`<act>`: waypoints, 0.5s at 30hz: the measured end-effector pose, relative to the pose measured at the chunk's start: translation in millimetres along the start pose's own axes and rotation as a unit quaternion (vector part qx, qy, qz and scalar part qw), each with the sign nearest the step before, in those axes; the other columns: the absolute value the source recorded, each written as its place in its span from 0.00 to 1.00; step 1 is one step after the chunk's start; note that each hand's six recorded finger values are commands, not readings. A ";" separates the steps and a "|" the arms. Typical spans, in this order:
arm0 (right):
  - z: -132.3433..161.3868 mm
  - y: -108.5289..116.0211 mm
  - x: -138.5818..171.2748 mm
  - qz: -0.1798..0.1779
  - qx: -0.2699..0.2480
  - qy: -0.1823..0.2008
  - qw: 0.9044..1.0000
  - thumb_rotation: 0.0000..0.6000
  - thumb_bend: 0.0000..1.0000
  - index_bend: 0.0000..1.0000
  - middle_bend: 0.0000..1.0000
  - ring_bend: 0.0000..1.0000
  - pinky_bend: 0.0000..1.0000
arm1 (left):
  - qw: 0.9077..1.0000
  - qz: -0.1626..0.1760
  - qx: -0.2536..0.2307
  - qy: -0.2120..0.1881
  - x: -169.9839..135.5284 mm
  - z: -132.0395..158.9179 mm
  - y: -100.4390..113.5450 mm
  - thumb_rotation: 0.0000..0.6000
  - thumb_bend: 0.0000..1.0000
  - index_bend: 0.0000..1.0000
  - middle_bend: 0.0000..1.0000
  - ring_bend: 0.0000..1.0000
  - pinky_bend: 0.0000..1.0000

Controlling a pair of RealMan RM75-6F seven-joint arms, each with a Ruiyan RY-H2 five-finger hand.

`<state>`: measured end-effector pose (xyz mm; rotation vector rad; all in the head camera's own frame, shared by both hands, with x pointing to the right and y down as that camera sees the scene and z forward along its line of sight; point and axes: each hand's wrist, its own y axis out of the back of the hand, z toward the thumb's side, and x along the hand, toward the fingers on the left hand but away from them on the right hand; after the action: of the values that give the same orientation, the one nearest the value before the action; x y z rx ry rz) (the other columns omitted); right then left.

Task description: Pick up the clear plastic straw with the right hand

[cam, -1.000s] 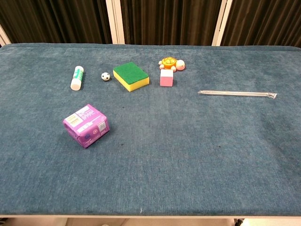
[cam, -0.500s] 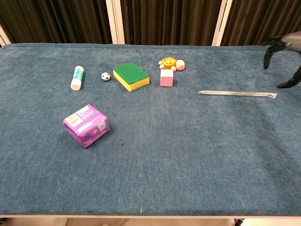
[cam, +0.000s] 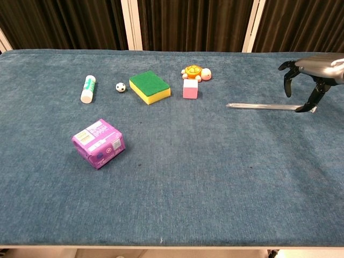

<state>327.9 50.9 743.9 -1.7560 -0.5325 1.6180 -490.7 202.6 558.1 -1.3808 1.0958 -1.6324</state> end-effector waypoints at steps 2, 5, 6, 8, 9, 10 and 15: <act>0.1 -1.9 -3.2 0.002 -0.001 -0.002 1.000 1.00 0.31 0.56 0.10 0.11 0.08 | 1.000 -0.001 -0.002 0.000 -0.2 0.3 0.0 1.00 0.42 0.13 0.00 0.00 0.07; -0.7 -4.3 -8.8 0.005 -0.003 -0.006 1.000 1.00 0.31 0.56 0.10 0.12 0.08 | 1.000 -0.001 0.001 -0.001 -0.1 0.2 -0.2 1.00 0.42 0.13 0.00 0.00 0.07; -1.1 -5.3 -11.1 0.007 -0.004 -0.008 1.000 1.00 0.31 0.56 0.10 0.12 0.08 | 1.000 -0.001 0.001 -0.001 -0.1 0.0 -0.4 1.00 0.42 0.13 0.00 0.00 0.07; -1.2 -6.8 -14.5 0.010 -0.004 -0.009 1.000 1.00 0.31 0.56 0.10 0.12 0.08 | 1.000 -0.002 0.000 0.000 0.0 0.0 -0.9 1.00 0.42 0.13 0.00 0.00 0.07; -0.9 -7.9 -16.6 0.012 -0.004 -0.010 1.000 1.00 0.31 0.57 0.10 0.12 0.08 | 1.000 -0.003 0.001 -0.001 0.0 0.1 -1.0 1.00 0.42 0.13 0.00 0.00 0.07; -0.6 -8.7 -18.1 0.014 -0.004 -0.010 1.000 1.00 0.31 0.57 0.10 0.12 0.08 | 1.000 -0.003 0.001 -0.001 0.0 0.2 -1.1 1.00 0.42 0.13 0.00 0.00 0.07; 2.1 -13.5 -25.5 0.022 -0.005 -0.011 1.000 1.00 0.36 0.58 0.10 0.12 0.08 | 1.000 -0.006 0.004 -0.001 -0.1 0.6 -2.5 1.00 0.42 0.13 0.00 0.00 0.07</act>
<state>324.2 42.7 771.3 -1.7712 -0.5160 1.6685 -490.1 203.6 560.4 -1.3871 1.0809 -1.6410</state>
